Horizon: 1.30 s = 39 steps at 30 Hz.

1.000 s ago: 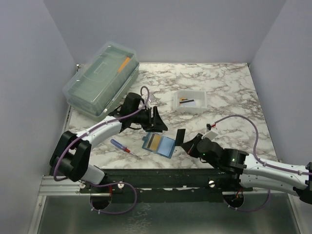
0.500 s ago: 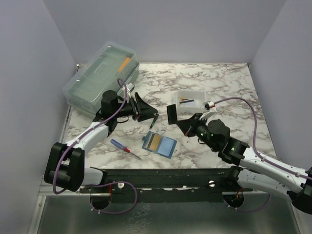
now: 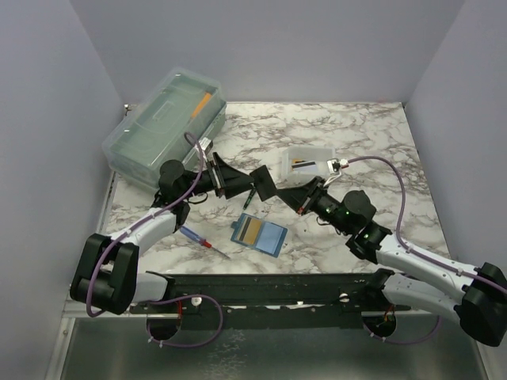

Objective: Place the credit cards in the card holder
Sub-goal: Pick up the credit card at the corner of the board, then insert the credit card into the card holder.

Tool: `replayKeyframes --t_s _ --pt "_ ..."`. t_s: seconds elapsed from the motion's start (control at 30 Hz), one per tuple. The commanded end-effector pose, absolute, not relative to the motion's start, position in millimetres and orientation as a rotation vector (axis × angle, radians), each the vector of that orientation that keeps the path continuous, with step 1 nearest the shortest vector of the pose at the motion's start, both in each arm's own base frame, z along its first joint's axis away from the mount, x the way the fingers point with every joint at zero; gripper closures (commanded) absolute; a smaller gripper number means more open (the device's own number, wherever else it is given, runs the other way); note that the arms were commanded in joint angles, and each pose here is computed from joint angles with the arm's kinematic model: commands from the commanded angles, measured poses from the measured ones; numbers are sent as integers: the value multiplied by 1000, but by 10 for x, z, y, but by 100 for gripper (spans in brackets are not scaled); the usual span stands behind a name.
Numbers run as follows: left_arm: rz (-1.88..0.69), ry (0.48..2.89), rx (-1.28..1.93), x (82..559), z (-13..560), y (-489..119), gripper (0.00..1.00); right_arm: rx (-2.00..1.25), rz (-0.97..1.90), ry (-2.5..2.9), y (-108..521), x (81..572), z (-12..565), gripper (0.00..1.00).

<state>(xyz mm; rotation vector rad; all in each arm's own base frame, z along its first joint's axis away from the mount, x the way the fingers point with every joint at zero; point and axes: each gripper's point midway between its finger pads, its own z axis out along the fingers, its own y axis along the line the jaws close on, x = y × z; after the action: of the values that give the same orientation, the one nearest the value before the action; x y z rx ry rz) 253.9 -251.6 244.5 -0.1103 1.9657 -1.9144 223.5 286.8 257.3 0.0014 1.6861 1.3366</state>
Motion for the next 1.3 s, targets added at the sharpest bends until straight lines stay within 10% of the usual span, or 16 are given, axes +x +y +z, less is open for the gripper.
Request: replayKeyframes --t_s 0.0,0.43,0.6,1.27 --pt "-1969 1749 -4 2440 2849 -2531 40 12 1504 1589 2933 2177 2787 100" --pt "-1970 1741 78 2435 2749 -2632 100 16 1437 1801 3042 2283 2436 98" --pt "-1987 1838 328 2194 2457 -2692 100 -132 1510 1977 2901 2113 2168 56" --pt "-2057 1930 492 1868 2305 -2816 100 -169 1648 2079 2823 2092 2108 51"
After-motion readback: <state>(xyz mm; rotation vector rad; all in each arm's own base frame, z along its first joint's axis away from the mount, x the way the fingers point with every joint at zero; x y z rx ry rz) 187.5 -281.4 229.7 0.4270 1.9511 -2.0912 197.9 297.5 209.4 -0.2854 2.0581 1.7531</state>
